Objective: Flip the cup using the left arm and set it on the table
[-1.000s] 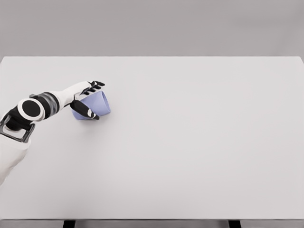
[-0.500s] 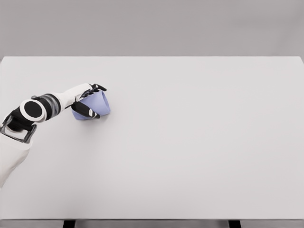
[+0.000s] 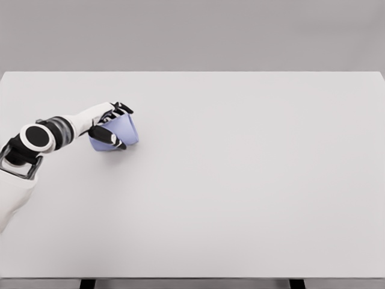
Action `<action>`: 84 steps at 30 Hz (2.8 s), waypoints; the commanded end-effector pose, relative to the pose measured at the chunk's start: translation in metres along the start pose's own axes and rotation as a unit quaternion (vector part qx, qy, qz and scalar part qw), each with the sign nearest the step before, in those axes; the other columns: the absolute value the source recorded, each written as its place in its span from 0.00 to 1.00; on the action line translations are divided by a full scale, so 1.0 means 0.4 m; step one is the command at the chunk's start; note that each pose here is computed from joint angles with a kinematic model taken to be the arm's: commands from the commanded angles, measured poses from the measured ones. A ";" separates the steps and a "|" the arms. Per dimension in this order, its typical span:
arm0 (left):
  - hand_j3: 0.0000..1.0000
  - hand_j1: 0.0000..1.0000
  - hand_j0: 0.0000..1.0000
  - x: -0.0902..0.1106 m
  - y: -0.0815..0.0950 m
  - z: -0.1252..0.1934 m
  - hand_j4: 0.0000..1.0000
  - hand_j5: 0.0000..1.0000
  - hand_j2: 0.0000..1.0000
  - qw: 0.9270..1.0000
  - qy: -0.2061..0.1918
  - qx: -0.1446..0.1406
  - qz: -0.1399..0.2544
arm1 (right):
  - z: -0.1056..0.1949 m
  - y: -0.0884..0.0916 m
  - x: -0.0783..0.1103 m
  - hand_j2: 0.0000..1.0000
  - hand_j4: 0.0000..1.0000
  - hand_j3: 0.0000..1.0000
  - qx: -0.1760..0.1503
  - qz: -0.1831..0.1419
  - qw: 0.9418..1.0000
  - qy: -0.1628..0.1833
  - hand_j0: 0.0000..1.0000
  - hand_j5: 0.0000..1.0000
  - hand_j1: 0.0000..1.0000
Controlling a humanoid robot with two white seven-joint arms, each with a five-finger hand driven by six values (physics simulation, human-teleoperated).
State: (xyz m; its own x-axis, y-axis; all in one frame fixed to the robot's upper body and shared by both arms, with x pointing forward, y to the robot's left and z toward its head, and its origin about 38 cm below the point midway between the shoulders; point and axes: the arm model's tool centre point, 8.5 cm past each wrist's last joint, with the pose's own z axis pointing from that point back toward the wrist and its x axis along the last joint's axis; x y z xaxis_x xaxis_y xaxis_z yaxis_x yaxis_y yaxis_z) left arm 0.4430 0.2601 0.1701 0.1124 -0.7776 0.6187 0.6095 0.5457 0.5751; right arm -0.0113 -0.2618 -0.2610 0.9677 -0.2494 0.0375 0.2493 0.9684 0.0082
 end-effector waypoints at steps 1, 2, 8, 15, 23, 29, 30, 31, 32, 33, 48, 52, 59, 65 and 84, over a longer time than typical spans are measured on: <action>0.51 0.51 0.51 0.000 0.018 0.009 0.51 0.51 0.51 1.000 -0.005 0.008 0.007 | 0.000 -0.001 -0.002 1.00 1.00 1.00 0.000 0.000 1.000 0.001 1.00 1.00 1.00; 0.51 0.51 0.51 -0.002 0.022 0.011 0.51 0.51 0.51 1.000 -0.005 0.011 0.010 | 0.000 -0.001 -0.002 1.00 1.00 1.00 0.000 0.000 1.000 0.001 1.00 1.00 1.00; 0.48 0.48 0.48 -0.002 0.048 0.024 0.48 0.48 0.48 0.999 -0.019 0.017 0.036 | 0.000 0.000 0.000 1.00 1.00 1.00 0.000 0.000 1.000 0.000 1.00 1.00 1.00; 0.46 0.46 0.46 0.003 0.061 0.032 0.46 0.46 0.46 0.996 -0.044 0.006 0.076 | 0.000 -0.001 -0.002 1.00 1.00 1.00 0.000 0.000 1.000 0.001 1.00 1.00 1.00; 0.46 0.46 0.46 -0.017 0.064 0.018 0.46 0.46 0.46 0.991 -0.098 -0.006 0.086 | 0.000 0.000 0.000 1.00 1.00 1.00 0.000 0.000 1.000 -0.001 1.00 1.00 1.00; 0.46 0.46 0.46 -0.054 0.076 0.000 0.46 0.46 0.46 0.982 -0.135 -0.009 0.129 | 0.000 0.000 0.000 1.00 1.00 1.00 0.000 0.000 1.000 0.000 1.00 1.00 1.00; 0.46 0.46 0.46 -0.055 0.077 -0.001 0.46 0.46 0.46 0.981 -0.141 -0.010 0.132 | 0.000 -0.001 -0.002 1.00 1.00 1.00 0.000 0.000 1.000 0.001 1.00 1.00 1.00; 0.46 0.46 0.46 -0.056 0.079 0.000 0.46 0.46 0.46 0.980 -0.149 -0.010 0.135 | 0.000 0.000 0.000 1.00 1.00 1.00 0.000 0.000 1.000 0.000 1.00 1.00 1.00; 0.46 0.46 0.46 -0.060 0.077 -0.005 0.46 0.46 0.46 0.978 -0.152 -0.011 0.140 | 0.000 0.000 0.000 1.00 1.00 1.00 0.000 0.000 1.000 0.000 1.00 1.00 1.00; 0.46 0.46 0.46 -0.064 0.080 -0.007 0.46 0.46 0.46 0.977 -0.159 -0.006 0.145 | 0.000 0.000 0.000 1.00 1.00 1.00 0.000 0.000 1.000 0.000 1.00 1.00 1.00; 0.46 0.46 0.46 -0.101 0.052 -0.043 0.46 0.46 0.46 0.955 -0.228 -0.004 0.192 | 0.000 -0.001 -0.002 1.00 1.00 1.00 0.000 0.000 1.000 0.001 1.00 1.00 1.00; 0.46 0.46 0.46 -0.122 0.054 -0.048 0.46 0.46 0.46 0.948 -0.239 0.006 0.209 | 0.000 0.000 0.000 1.00 1.00 1.00 0.000 0.000 1.000 0.000 1.00 1.00 1.00; 0.46 0.46 0.46 -0.152 0.040 -0.060 0.46 0.46 0.46 0.934 -0.273 0.017 0.232 | 0.000 0.000 0.000 1.00 1.00 1.00 0.000 0.000 1.000 0.000 1.00 1.00 1.00; 0.46 0.46 0.46 -0.164 0.027 -0.071 0.46 0.46 0.46 0.924 -0.293 0.026 0.245 | 0.000 0.000 0.000 1.00 1.00 1.00 0.000 0.000 1.000 0.000 1.00 1.00 1.00; 0.46 0.46 0.46 -0.221 -0.029 -0.100 0.46 0.46 0.46 0.872 -0.340 0.056 0.347 | 0.000 -0.001 -0.002 1.00 1.00 1.00 0.000 0.000 1.000 0.001 1.00 1.00 1.00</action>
State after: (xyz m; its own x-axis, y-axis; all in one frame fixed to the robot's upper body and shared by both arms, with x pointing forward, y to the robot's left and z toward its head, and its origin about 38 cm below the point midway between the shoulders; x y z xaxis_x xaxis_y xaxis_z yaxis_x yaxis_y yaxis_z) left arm 0.4572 0.3077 0.0899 -0.0952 0.0605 0.9936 0.5057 0.8627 -0.0041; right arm -0.0123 -0.2618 -0.2610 0.9677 -0.2495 0.0360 0.2494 0.9684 0.0078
